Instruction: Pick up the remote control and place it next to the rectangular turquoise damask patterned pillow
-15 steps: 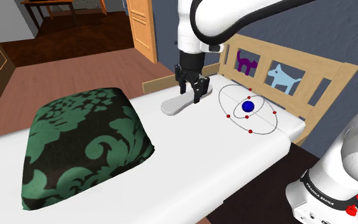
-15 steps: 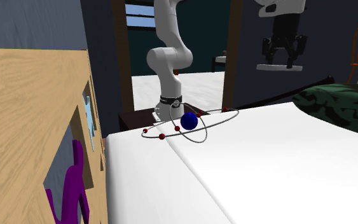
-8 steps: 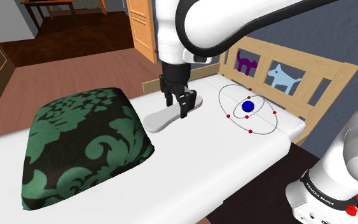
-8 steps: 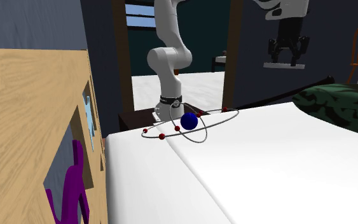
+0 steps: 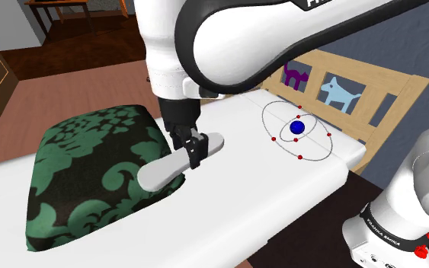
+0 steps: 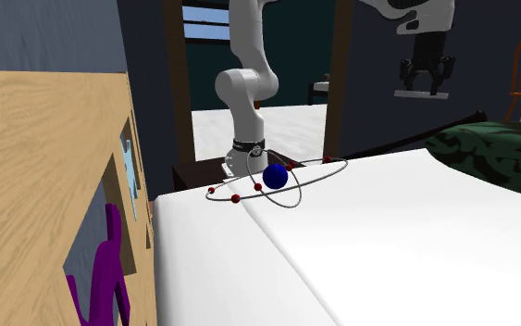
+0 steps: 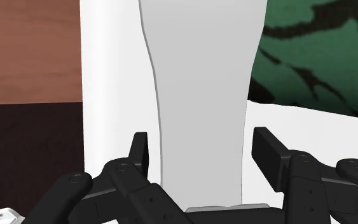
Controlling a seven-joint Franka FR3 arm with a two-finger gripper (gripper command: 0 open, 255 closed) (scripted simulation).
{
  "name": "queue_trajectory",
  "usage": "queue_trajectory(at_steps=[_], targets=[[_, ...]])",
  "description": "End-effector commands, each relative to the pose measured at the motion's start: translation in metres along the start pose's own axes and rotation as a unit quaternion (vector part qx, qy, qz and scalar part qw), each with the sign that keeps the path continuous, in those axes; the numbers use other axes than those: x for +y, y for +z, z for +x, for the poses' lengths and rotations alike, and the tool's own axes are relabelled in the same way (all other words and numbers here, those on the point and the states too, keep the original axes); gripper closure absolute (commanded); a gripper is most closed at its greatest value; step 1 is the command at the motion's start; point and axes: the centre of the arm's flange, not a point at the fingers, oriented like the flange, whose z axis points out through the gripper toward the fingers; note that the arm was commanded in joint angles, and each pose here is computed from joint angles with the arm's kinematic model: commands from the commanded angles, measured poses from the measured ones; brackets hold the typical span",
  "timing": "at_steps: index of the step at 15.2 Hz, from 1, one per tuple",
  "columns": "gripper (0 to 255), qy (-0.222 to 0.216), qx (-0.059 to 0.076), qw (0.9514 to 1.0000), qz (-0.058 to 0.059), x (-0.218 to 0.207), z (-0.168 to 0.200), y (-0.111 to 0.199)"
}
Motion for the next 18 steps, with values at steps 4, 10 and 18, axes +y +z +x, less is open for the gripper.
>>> queue_trajectory(at_steps=[4, 10, 18], targets=[[255, 0.001, 0.0, 1.0, 0.0, 0.004, -0.01, 0.023], [255, 0.001, 0.0, 1.0, 0.0, 0.004, -0.01, 0.055], [255, 0.001, 0.0, 1.0, 0.0, 0.005, -0.009, 0.097]])
